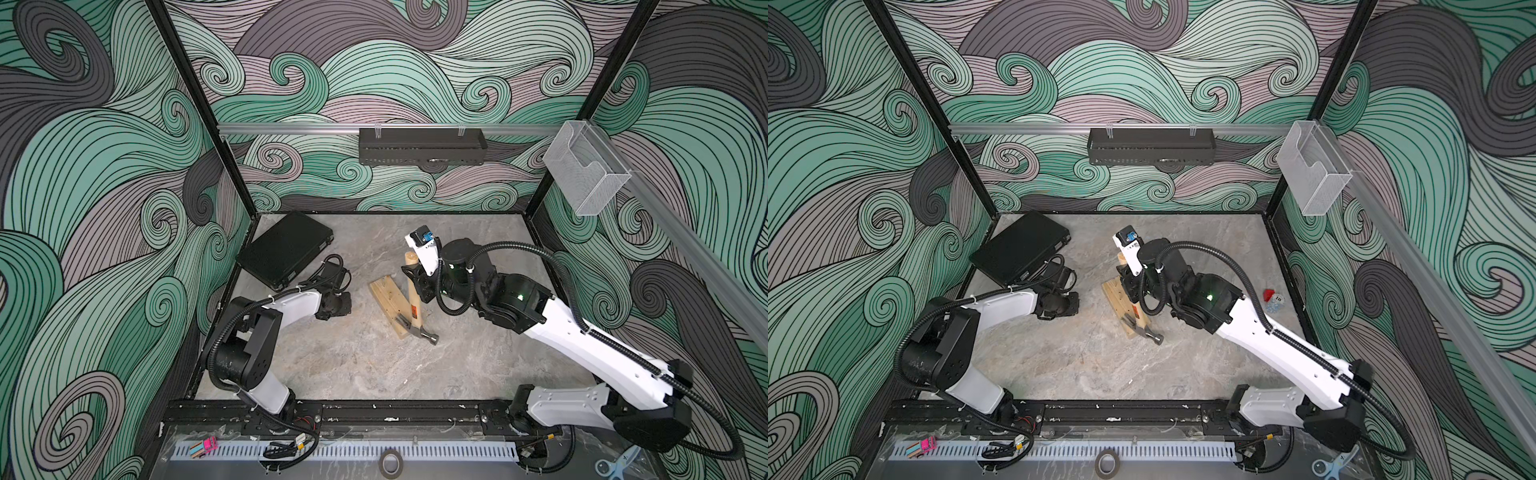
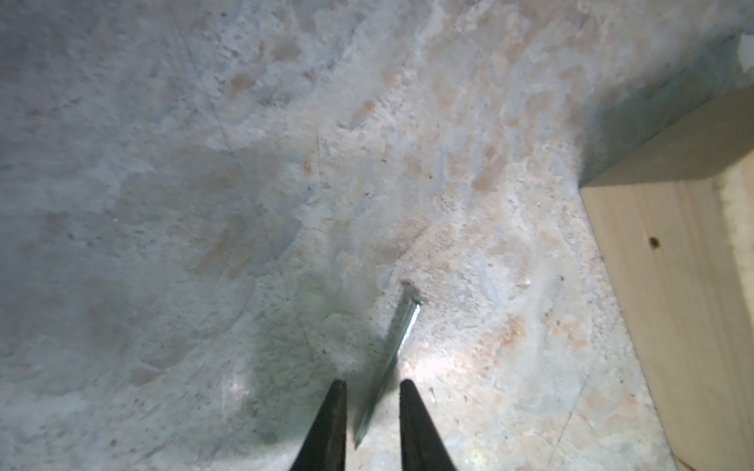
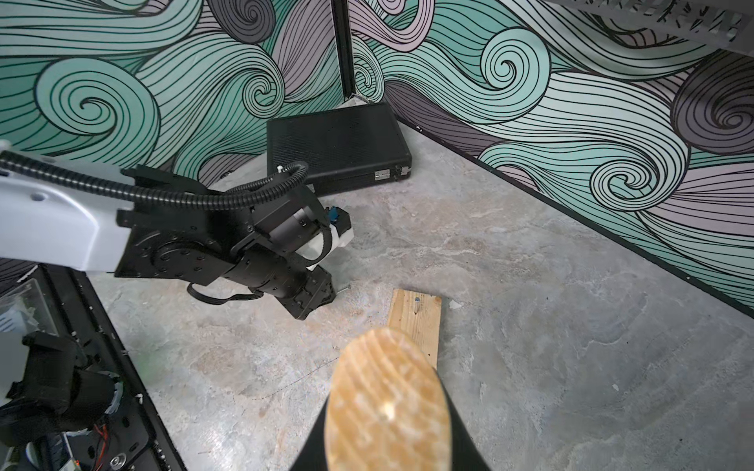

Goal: Use a claw hammer to pull out a nail
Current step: Place the nail at the center of the board, then remove the nail from the mounting plate.

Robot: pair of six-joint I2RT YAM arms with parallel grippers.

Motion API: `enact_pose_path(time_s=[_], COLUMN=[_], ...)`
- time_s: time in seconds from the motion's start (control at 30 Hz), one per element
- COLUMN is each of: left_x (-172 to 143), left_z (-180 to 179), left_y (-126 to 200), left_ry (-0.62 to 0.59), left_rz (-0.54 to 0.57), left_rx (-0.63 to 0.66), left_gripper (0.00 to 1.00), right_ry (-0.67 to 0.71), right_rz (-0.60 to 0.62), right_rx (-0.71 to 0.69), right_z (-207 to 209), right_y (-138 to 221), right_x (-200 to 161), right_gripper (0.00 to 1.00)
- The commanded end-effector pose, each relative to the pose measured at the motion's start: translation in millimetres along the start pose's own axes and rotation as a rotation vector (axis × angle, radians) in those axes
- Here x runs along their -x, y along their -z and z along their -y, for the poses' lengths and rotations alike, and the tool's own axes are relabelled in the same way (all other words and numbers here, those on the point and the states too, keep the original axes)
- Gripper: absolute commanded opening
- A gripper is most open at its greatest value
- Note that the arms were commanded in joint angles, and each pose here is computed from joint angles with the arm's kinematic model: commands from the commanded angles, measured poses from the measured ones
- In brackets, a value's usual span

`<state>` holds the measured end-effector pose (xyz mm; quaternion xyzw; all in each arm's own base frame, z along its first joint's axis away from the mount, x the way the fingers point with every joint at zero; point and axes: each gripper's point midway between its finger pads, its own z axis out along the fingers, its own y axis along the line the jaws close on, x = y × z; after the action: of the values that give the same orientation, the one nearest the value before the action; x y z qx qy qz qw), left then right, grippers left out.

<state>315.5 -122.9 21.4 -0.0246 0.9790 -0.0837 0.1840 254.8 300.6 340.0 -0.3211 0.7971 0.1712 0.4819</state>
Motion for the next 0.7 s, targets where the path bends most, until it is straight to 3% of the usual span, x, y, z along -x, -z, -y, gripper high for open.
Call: enact_pose_path(time_s=[0.0, 0.43, 0.67], left_x=[16.0, 36.0, 38.5], left_z=[4.9, 20.9, 23.6], left_y=[23.4, 71.3, 79.2], left_ry=[-0.009, -0.001, -0.013], left_rz=[0.05, 0.157, 0.169], left_rx=[-0.018, -0.102, -0.115], left_gripper=[0.28, 0.32, 0.32], right_ry=[-0.024, -0.073, -0.137], right_rz=[0.16, 0.104, 0.091], right_rx=[-0.061, -0.171, -0.132], right_z=[9.9, 25.0, 19.3], right_y=[14.1, -9.0, -1.8], right_x=[53.7, 60.2, 58.8], right_gripper=[0.0, 0.0, 0.0])
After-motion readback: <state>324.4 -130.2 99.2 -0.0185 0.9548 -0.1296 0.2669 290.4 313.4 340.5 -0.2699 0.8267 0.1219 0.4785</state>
